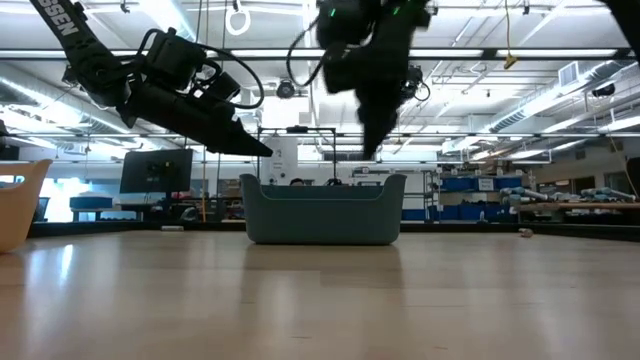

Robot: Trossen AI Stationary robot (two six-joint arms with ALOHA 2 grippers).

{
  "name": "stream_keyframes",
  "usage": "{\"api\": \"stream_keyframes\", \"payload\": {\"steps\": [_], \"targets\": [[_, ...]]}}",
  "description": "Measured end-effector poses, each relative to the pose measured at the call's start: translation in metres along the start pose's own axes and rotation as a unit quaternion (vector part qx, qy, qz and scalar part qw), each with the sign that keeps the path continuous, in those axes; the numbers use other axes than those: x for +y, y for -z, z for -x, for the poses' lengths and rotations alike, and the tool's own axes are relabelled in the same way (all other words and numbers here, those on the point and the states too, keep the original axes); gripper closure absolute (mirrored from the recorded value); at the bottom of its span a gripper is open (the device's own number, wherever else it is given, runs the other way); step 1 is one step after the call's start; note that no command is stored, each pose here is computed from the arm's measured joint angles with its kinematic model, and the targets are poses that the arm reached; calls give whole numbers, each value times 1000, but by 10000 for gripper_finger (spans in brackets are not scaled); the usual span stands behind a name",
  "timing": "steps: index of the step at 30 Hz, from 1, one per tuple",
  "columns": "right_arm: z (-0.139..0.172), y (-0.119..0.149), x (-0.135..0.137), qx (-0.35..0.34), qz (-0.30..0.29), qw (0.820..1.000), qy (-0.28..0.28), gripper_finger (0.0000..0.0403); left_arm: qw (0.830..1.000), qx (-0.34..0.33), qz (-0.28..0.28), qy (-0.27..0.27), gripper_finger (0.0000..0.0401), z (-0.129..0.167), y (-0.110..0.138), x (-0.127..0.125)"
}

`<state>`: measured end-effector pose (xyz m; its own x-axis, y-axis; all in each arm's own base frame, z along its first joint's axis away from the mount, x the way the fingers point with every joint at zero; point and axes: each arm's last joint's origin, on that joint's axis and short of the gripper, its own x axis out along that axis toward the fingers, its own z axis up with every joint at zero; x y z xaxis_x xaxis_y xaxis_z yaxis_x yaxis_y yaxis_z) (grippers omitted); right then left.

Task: Sort batteries
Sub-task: Put the large black battery into the orange bin

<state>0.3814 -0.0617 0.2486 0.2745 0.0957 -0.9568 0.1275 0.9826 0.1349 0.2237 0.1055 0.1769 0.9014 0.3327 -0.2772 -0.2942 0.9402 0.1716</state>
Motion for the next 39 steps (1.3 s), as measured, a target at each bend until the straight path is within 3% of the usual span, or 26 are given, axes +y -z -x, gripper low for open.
{"api": "stream_keyframes", "payload": {"steps": [6,14,18,21,25,31,35,39], "targets": [[35,31,60,52,-26,998,13,387,1000,-2,-12,0,391,0,0,0],[56,76,133,71,-94,993,5,395,1000,-2,-13,0,391,0,0,0],[45,111,149,99,-137,985,24,394,1000,-2,-9,1,391,0,0,0],[35,138,153,108,-157,982,-5,397,1000,-1,2,5,391,0,0,-1],[27,171,129,87,-229,970,3,398,1000,3,7,7,391,0,1,-1],[24,207,65,37,-362,929,63,396,1000,4,7,9,391,0,1,-1],[21,216,21,-35,-463,879,109,389,1000,6,7,9,391,0,1,-1],[17,219,-13,-96,-521,831,169,370,1000,0,7,8,391,0,0,-1]]}}
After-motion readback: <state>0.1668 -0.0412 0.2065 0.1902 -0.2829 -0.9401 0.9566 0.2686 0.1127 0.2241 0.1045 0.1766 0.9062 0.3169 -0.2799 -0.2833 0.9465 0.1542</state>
